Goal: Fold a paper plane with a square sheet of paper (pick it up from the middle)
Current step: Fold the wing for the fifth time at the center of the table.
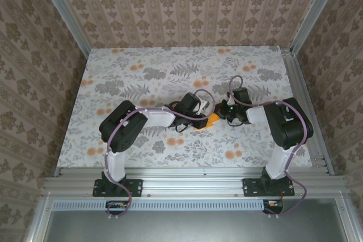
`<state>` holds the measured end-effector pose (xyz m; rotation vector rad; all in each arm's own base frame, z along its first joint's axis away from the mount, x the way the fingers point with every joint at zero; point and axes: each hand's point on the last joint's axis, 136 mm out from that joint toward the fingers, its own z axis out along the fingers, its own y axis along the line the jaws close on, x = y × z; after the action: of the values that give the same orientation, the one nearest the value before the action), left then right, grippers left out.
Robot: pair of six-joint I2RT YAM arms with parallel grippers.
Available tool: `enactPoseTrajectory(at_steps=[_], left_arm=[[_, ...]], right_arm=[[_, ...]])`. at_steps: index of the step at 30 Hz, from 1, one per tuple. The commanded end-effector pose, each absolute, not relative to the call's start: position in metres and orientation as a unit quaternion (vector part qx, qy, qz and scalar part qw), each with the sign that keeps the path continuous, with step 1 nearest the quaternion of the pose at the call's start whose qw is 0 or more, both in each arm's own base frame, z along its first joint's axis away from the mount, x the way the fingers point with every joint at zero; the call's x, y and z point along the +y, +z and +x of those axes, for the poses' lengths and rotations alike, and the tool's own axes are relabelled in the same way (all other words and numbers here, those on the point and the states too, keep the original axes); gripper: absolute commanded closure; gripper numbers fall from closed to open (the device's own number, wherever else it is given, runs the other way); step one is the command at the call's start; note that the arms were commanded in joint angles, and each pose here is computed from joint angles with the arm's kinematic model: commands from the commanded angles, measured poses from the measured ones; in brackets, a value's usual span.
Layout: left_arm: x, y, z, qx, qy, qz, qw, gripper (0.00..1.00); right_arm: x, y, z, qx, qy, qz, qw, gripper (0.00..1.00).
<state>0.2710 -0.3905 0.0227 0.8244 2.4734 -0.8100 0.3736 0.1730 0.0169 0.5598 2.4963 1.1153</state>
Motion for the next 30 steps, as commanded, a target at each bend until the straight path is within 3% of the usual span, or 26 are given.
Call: enactPoseTrajectory(at_steps=[1,6,17,30], left_arm=[[-0.341,-0.029,0.237,0.923,-0.208,0.302,0.114,0.8],[-0.327,-0.038,0.233,0.928,-0.178,0.309,0.107,0.81],[-0.329,-0.043,0.234,0.928,-0.181,0.308,0.104,0.81],[-0.329,-0.041,0.233,0.927,-0.184,0.309,0.105,0.81]], right_arm=[[0.149,-0.004,0.38,0.894,0.347,0.221,0.177,0.96],[0.144,0.006,0.384,0.892,0.35,0.216,0.185,0.96],[0.196,0.061,0.365,0.845,0.461,0.2,0.182,0.96],[0.199,0.019,0.36,0.874,0.414,0.199,0.158,0.97]])
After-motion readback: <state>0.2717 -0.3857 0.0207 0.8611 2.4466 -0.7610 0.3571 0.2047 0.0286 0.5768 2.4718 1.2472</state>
